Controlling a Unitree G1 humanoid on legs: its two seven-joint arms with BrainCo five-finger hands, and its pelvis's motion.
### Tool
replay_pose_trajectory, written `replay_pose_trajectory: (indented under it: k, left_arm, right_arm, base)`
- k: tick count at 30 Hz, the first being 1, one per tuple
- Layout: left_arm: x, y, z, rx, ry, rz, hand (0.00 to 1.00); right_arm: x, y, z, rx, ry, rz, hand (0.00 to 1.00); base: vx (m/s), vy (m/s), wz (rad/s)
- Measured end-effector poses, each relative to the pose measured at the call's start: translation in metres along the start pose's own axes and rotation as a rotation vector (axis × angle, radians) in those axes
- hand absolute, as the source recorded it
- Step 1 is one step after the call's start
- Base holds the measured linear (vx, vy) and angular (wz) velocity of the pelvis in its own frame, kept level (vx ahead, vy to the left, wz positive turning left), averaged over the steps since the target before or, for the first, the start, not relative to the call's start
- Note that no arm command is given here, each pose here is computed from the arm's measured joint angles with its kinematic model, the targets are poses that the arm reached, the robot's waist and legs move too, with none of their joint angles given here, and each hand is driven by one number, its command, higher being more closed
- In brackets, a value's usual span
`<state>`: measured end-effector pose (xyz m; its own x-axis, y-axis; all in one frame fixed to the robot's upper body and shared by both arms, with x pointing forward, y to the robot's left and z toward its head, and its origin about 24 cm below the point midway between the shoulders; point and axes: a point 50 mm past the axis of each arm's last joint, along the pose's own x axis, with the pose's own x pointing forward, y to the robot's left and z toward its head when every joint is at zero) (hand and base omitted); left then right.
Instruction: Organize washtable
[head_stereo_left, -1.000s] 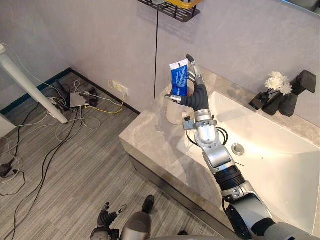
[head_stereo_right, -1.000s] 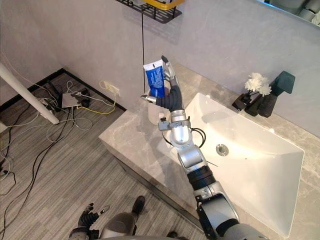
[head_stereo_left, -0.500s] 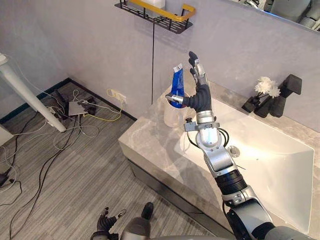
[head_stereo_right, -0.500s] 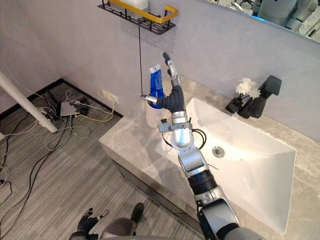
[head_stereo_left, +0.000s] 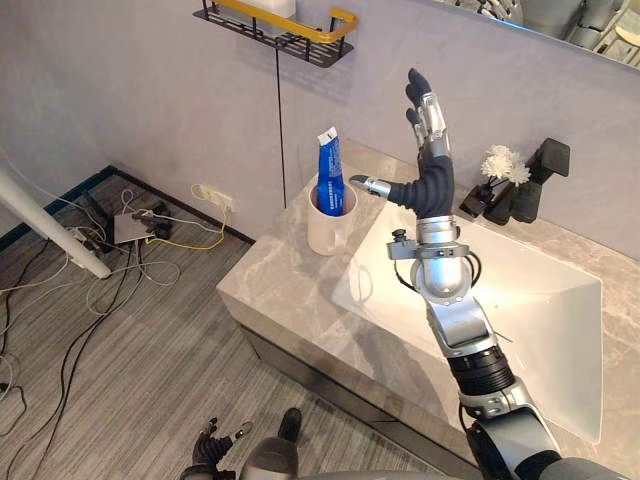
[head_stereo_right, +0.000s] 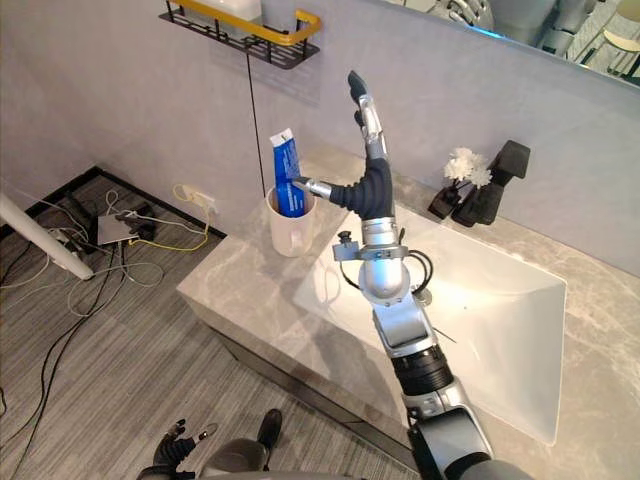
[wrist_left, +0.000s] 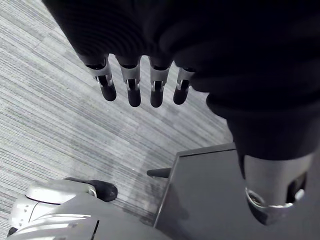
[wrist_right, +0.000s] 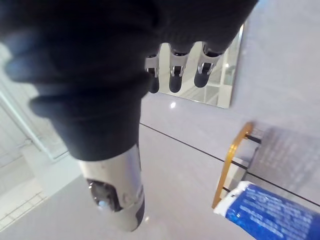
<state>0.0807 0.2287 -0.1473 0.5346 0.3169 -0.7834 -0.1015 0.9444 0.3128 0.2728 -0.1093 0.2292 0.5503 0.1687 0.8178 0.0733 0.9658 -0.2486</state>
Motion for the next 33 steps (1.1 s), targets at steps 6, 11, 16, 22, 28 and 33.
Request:
replay_pose_trajectory:
  k: [6,11,16,22,28,33]
  left_arm:
    - [-0.002,0.002,-0.009,0.009,0.03,-0.013,0.0]
    - [-0.004,0.002,-0.017,0.015,0.06,-0.032,0.0]
    - [-0.004,0.001,-0.018,0.013,0.065,-0.05,0.0]
    - [-0.004,0.002,-0.017,-0.002,0.066,-0.045,0.0]
    - [-0.005,0.002,-0.02,-0.059,0.079,-0.024,0.0]
    - [-0.007,0.001,-0.024,-0.2,0.099,0.01,0.0]
  right_arm:
    - [-0.004,-0.078,0.036,-0.221,-0.184,-0.127,0.0]
    - [-0.022,-0.151,0.07,-0.421,-0.284,-0.367,0.0]
    - [-0.056,-0.199,0.087,-0.546,-0.265,-0.589,0.0]
    - [-0.143,-0.222,0.06,-0.621,0.15,-0.78,0.0]
    - [-0.225,-0.226,0.051,-0.737,0.565,-0.964,0.0]
    - [-0.281,-0.211,0.055,-0.758,0.827,-1.122,0.0]
  base:
    - [-0.04,-0.006,-0.3]
    - [-0.01,0.0,-0.25]
    - [0.02,0.002,-0.22]
    - [0.02,-0.006,-0.21]
    - [0.03,0.002,-0.13]
    - [0.04,0.001,-0.22]
